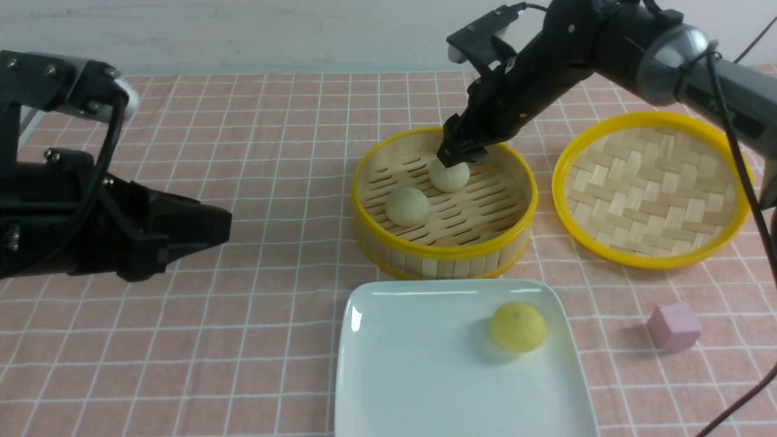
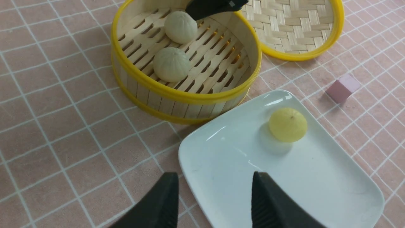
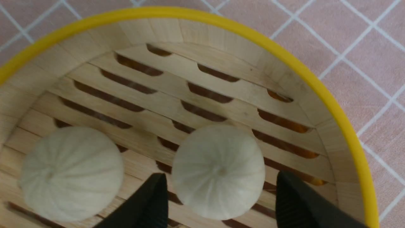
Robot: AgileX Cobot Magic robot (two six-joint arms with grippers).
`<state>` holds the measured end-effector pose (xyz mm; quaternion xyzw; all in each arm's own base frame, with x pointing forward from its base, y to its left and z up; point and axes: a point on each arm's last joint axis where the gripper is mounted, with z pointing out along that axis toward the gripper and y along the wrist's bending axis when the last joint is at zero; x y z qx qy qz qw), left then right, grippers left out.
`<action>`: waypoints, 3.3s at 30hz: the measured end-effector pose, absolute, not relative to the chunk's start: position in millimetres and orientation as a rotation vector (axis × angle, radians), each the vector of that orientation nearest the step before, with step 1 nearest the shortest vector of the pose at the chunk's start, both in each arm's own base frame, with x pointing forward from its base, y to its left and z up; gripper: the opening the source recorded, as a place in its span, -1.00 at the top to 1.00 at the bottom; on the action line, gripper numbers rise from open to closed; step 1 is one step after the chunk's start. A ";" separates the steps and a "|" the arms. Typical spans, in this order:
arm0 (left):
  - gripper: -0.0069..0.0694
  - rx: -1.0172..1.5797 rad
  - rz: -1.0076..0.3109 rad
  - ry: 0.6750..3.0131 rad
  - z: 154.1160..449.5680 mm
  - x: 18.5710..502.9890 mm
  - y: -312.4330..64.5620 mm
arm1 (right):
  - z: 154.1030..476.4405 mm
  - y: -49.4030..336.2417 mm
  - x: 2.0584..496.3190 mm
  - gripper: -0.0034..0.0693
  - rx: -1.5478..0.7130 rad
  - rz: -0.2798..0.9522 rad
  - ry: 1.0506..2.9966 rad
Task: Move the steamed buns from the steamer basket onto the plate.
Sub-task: Use the right arm to grab the steamed stuffed bun that is closest to it, then use the right arm to put the steamed stuffed bun into the plate
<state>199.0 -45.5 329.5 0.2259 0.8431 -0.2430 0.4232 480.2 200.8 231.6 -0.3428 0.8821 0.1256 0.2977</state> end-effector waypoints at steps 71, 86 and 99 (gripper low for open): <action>-0.08 0.560 -0.574 2.108 329.2 200.5 -43.6 | 258.3 214.2 302.4 0.85 -1.334 0.526 2.585; -0.08 0.558 -0.573 2.108 329.3 200.6 -43.5 | 217.9 227.7 321.0 0.84 -1.327 0.562 2.573; -0.08 0.558 -0.573 2.108 329.3 200.6 -43.5 | 212.1 229.7 326.5 0.79 -1.342 0.538 2.527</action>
